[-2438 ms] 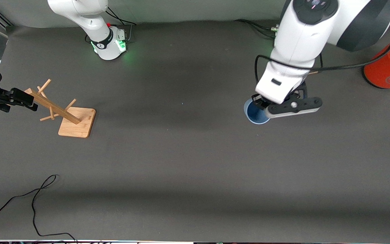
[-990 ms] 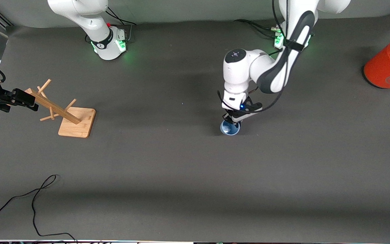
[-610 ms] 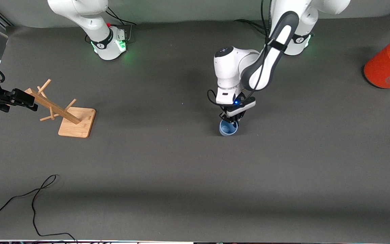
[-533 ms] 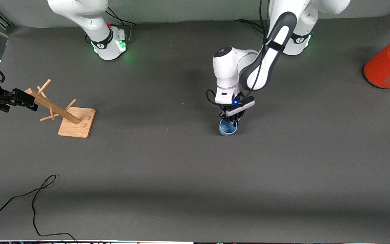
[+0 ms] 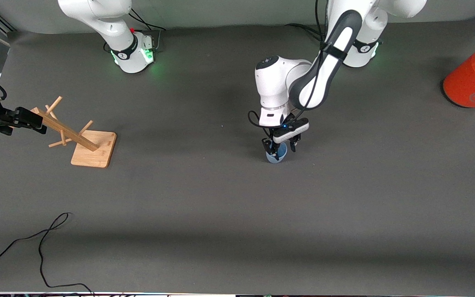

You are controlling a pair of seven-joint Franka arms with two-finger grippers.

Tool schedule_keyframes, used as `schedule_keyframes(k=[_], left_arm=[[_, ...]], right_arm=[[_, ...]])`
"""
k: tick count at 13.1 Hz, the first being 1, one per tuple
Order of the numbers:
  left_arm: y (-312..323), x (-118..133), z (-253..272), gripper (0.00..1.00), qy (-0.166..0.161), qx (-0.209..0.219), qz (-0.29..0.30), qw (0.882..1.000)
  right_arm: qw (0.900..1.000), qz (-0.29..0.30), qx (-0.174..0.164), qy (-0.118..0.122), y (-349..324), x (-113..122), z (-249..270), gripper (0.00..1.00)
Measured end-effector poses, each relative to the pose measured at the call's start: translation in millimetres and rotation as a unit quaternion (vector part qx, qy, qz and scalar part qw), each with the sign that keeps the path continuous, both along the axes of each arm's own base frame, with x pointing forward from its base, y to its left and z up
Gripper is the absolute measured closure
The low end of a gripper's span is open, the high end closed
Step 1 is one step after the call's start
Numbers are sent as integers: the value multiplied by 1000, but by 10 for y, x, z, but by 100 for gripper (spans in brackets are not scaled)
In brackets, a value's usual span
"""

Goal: Rotate and upright cup with both arms
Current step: 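Open the left gripper and lift it away from the cup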

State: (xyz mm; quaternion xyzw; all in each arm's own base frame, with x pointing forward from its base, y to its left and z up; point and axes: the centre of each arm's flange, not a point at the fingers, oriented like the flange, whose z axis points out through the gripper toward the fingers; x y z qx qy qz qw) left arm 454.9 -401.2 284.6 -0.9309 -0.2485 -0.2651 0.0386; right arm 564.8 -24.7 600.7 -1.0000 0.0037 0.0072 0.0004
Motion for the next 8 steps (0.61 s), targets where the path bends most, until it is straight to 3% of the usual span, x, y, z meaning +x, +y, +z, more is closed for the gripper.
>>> schedule_keyframes(k=[1,2,5,8], left_arm=[[45,121,202,2,21,1,3,1000],[109,261,459,0,49,2,3,999],[530,769,1406,0,143,13,-18,990],[1431,1247,2134,0,203,3,-55,978]], right_arm=[[1000,0,0,0,0,0,0,0],[1000,0,0,0,0,0,0,0],[1000,0,0,0,0,0,-1,0],[1000,0,0,0,0,0,0,0]])
